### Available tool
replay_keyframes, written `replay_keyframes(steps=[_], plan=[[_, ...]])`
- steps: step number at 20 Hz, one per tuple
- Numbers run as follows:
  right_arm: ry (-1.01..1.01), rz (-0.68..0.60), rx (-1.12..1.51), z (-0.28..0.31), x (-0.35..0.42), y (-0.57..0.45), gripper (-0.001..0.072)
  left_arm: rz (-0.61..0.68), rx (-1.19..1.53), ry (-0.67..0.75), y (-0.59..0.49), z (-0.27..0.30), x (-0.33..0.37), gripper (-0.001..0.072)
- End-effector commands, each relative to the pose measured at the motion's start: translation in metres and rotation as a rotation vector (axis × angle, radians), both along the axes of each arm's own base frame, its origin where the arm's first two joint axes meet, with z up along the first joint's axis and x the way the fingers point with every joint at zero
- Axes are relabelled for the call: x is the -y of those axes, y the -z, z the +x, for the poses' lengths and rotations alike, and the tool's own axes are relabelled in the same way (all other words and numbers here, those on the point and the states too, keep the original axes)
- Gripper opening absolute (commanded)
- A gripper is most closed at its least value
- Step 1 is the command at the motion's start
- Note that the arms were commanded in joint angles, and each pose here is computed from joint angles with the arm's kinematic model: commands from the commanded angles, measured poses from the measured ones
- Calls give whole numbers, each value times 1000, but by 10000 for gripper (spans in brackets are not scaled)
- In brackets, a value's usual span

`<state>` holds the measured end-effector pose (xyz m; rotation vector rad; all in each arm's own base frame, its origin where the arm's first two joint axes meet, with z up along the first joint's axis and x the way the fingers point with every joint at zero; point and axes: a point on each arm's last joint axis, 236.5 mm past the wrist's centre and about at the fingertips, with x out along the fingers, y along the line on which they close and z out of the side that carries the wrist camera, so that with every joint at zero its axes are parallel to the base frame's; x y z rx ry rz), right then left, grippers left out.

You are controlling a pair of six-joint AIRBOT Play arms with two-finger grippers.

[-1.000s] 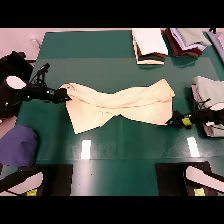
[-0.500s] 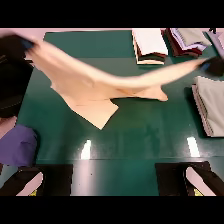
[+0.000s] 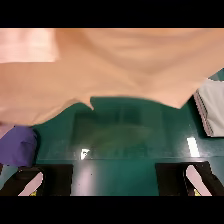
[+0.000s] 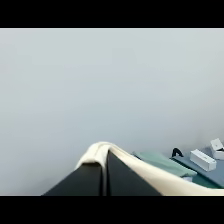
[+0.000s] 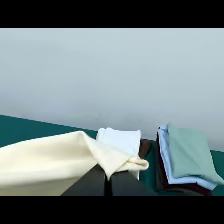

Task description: Fold the shirts.

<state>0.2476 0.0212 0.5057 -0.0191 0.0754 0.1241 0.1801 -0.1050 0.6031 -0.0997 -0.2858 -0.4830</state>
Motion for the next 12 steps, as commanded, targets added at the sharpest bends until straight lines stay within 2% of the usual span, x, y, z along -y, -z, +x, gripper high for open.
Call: replay_keyframes(steps=[1,5,9,12], plan=[[15,30,-93,16,14,13,13,-6,-65,-87,16,32,-19,22],[-31,161,-435,92,43,127,12,24,-509,-68,154,154,-15,24],[-8,90,-906,151,44,297,13,68,-977,-29,329,247,-11,25],[-65,98,-1146,177,20,397,13,98,-1244,2,446,286,-8,25]])
